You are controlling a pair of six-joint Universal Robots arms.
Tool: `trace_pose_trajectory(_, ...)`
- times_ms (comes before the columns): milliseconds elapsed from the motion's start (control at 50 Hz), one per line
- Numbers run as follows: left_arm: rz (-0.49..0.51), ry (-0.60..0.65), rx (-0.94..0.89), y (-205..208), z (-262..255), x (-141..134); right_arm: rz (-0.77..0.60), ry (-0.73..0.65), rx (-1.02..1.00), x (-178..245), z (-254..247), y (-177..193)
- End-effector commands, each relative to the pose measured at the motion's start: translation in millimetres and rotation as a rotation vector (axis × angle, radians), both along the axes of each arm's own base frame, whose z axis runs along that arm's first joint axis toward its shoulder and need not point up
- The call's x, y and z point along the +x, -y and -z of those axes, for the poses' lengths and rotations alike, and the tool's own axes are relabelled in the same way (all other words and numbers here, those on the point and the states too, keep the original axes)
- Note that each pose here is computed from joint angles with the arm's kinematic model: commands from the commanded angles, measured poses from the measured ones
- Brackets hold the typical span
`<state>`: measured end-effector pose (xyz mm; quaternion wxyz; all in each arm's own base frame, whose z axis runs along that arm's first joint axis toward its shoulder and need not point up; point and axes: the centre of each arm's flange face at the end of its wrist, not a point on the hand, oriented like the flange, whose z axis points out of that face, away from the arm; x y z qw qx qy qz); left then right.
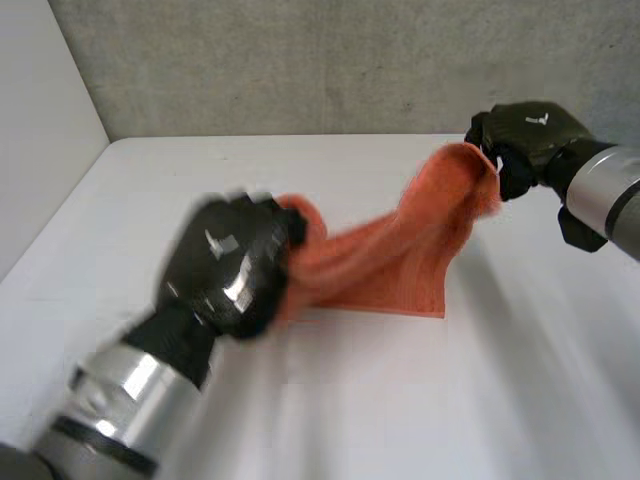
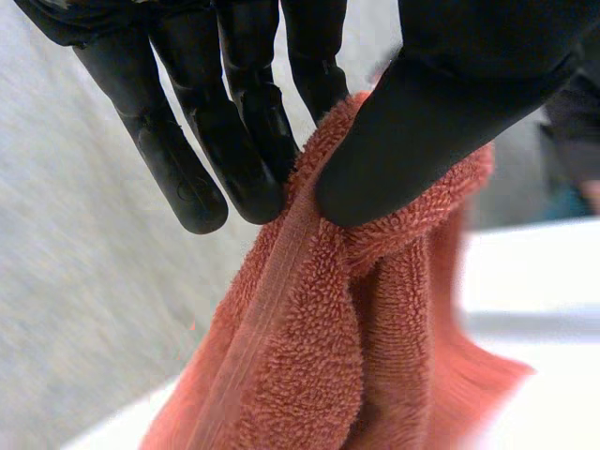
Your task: Fold the laundry
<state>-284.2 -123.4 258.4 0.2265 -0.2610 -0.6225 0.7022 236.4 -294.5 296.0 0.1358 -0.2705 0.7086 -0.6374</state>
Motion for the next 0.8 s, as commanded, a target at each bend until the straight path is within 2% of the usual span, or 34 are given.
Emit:
trace_pose_trajectory(20,0.042,0.185,0.168,-11,70,-35,0.039,-0.105,0.040,2,48,19)
trace_pose_trajectory(120,0.037,0.229,0.205,5,94,-52,0.086,-0.171,0.051,-2,71,27)
trace_pose_trajectory(200,0.031,0.197,0.178,15,87,-59,0.111,-0.182,0.047,-3,76,28)
trace_pose_trajectory(260,-0.015,0.157,0.149,35,73,-58,0.120,-0.175,0.042,-5,77,29)
trace_pose_trajectory(300,-0.059,0.117,0.120,52,55,-49,0.125,-0.166,0.035,-5,76,29)
trace_pose_trajectory(380,-0.093,0.095,0.099,60,41,-40,0.130,-0.159,0.032,-6,74,29)
trace_pose_trajectory(520,-0.096,0.106,0.115,53,30,-27,0.148,-0.078,-0.008,-7,46,21)
trace_pose_trajectory(580,-0.128,0.120,0.138,55,26,-13,0.154,-0.055,-0.016,-8,38,19)
trace_pose_trajectory(620,-0.163,0.130,0.157,57,22,1,0.153,-0.016,-0.036,-9,21,10)
trace_pose_trajectory(680,-0.169,0.131,0.160,56,20,5,0.150,-0.010,-0.028,-12,10,-4)
trace_pose_trajectory(800,-0.210,0.140,0.189,56,16,24,0.148,-0.032,0.044,-17,10,-25)
